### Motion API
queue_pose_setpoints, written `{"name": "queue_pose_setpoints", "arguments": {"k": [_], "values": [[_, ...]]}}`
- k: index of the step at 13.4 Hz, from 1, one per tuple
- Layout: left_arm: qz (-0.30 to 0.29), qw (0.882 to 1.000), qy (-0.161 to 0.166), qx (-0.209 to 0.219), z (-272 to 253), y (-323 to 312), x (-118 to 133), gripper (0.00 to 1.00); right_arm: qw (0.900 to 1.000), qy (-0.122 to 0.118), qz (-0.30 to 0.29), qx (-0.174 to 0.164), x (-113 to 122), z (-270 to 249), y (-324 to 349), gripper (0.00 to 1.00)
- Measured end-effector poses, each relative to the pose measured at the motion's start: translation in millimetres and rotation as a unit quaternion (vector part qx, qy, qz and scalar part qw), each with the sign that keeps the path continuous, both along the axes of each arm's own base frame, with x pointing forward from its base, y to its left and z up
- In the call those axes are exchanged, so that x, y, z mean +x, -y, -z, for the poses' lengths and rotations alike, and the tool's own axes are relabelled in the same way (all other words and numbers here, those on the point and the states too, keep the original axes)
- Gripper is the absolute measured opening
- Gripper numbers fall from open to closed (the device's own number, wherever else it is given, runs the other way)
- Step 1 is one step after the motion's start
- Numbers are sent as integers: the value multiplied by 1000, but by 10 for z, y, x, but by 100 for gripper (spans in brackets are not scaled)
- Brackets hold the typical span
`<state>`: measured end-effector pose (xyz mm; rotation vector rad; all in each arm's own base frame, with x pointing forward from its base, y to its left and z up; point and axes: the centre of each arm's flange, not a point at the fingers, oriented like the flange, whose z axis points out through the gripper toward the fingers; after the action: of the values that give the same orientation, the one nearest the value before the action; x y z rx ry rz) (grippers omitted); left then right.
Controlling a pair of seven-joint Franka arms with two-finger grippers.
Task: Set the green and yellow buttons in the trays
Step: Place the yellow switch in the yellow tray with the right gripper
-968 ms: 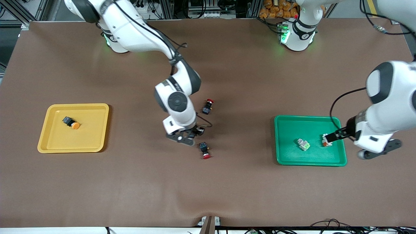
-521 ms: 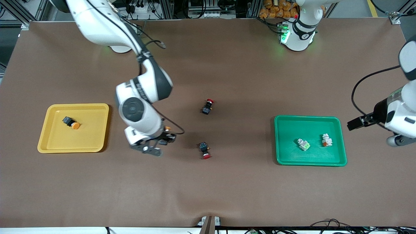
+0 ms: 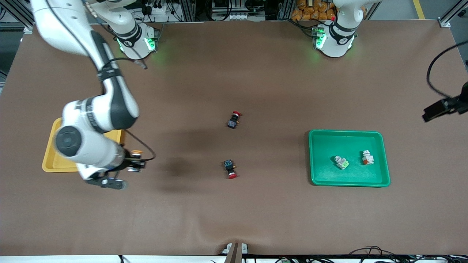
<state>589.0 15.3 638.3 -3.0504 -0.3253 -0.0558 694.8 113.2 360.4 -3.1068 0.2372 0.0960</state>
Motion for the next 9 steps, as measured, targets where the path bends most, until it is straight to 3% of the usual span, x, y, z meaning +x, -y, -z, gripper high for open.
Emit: {"name": "queue_pose_setpoints", "arguments": {"k": [4, 8, 9], "values": [[23, 1000, 1, -19, -152, -119, -219, 100, 998, -20, -52, 11, 23, 76, 1332, 42], [39, 999, -12, -31, -89, -151, -459, 100, 994, -48, -92, 31, -179, 414, 2360, 42], [44, 998, -12, -32, -83, -102, -501, 100, 993, -58, -100, 37, -233, 537, 2477, 47]]}}
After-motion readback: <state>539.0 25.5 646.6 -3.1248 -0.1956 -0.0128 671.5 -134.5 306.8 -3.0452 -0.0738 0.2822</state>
